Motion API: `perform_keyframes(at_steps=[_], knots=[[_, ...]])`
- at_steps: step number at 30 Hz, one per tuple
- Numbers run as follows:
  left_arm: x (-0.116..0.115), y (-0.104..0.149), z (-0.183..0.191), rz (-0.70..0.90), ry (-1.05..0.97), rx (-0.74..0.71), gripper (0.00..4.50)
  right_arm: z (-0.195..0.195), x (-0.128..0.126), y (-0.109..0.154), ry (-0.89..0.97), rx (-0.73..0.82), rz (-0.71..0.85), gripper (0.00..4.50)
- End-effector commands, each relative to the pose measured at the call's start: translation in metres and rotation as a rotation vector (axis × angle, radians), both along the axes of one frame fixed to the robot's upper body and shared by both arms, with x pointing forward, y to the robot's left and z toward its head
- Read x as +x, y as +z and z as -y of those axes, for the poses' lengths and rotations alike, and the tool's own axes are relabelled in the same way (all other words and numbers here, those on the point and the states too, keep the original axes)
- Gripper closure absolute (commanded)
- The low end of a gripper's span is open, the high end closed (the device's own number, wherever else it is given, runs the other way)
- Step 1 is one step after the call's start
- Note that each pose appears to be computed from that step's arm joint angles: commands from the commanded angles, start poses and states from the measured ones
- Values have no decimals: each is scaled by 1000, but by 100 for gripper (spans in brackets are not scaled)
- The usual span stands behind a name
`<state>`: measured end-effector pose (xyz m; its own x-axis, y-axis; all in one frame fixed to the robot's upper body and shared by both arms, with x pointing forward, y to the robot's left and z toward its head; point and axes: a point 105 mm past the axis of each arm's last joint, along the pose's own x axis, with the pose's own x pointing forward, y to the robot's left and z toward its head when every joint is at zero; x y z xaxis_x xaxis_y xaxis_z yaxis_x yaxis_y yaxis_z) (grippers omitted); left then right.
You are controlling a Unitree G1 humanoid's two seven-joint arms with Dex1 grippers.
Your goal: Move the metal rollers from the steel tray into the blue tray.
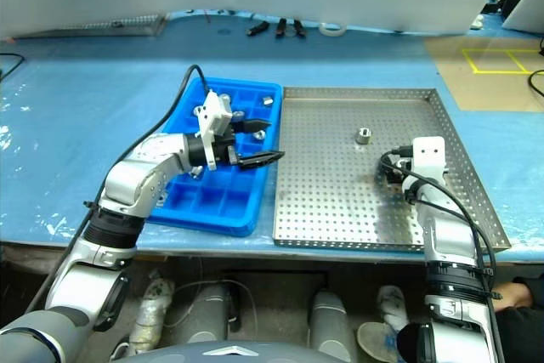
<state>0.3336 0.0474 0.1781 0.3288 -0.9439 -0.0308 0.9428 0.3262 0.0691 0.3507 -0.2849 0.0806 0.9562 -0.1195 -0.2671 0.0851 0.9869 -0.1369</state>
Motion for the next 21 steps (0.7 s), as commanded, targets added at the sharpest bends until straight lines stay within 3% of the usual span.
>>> perform_keyframes(at_steps=[1,9,14,21], knots=[[-3,15,1,54,-9,-15,0,3,-3,10,-7,28,41,44],[-1,8,-3,46,-11,-7,0,-4,-10,7,19,64,17,279],[-2,6,-9,43,-5,-2,0,-42,-6,24,192,94,46,280],[-13,19,-25,60,16,9,0,-146,-8,90,667,181,197,280]])
